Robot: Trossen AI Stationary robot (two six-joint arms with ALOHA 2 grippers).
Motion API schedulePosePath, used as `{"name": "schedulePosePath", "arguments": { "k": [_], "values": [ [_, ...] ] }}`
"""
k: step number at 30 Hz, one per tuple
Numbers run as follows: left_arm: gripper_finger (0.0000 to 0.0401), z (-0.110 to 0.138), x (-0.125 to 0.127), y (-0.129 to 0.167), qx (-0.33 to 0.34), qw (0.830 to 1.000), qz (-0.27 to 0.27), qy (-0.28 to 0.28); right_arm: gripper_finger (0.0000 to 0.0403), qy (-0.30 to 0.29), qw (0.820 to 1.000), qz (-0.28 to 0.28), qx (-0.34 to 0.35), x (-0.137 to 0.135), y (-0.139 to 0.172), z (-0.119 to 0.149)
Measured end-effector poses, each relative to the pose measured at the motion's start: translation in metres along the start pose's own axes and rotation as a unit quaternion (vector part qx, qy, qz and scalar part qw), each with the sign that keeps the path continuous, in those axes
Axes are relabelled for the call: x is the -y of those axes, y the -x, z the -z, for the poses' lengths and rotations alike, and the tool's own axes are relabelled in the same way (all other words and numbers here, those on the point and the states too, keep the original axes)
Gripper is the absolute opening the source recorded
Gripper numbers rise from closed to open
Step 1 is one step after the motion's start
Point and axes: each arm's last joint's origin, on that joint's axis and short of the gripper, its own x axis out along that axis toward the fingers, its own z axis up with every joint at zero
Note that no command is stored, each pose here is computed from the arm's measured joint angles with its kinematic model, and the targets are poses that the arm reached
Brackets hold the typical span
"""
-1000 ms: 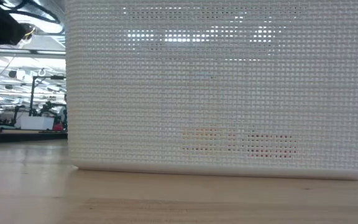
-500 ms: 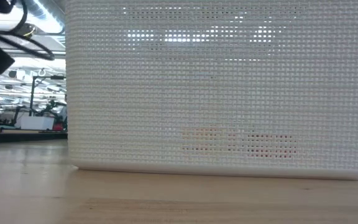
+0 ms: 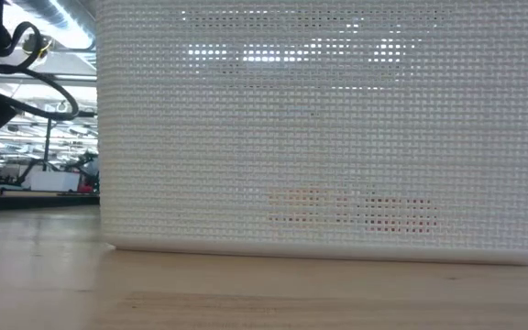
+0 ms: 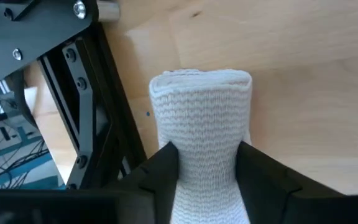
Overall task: Pick & place medical supplies in basket/bin
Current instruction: Put the bottom white bandage into the white bin
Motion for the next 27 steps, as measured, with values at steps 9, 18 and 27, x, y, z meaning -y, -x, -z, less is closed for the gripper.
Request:
{"name": "schedulePosePath", "arguments": {
  "k": [9, 18, 27],
  "values": [
    [0.0032, 0.000, -0.013, 0.032, 0.064, 0.997, -0.044, -0.003, 0.0259, 0.000, 1.000, 0.000, 0.000, 0.000, 0.000, 0.000],
    [0.0014, 0.000, -0.018, 0.090, 0.214, 0.975, 0.061, -0.011, 0.0259, 0.010, 1.000, 0.000, 0.000, 0.000, 0.000, 0.000],
    [0.0013, -0.020, -0.025, 0.122, 0.304, 0.942, 0.141, -0.015, 0.0259, 0.008, 1.000, 0.000, 0.001, 0.000, 0.000, 0.000]
  ]
}}
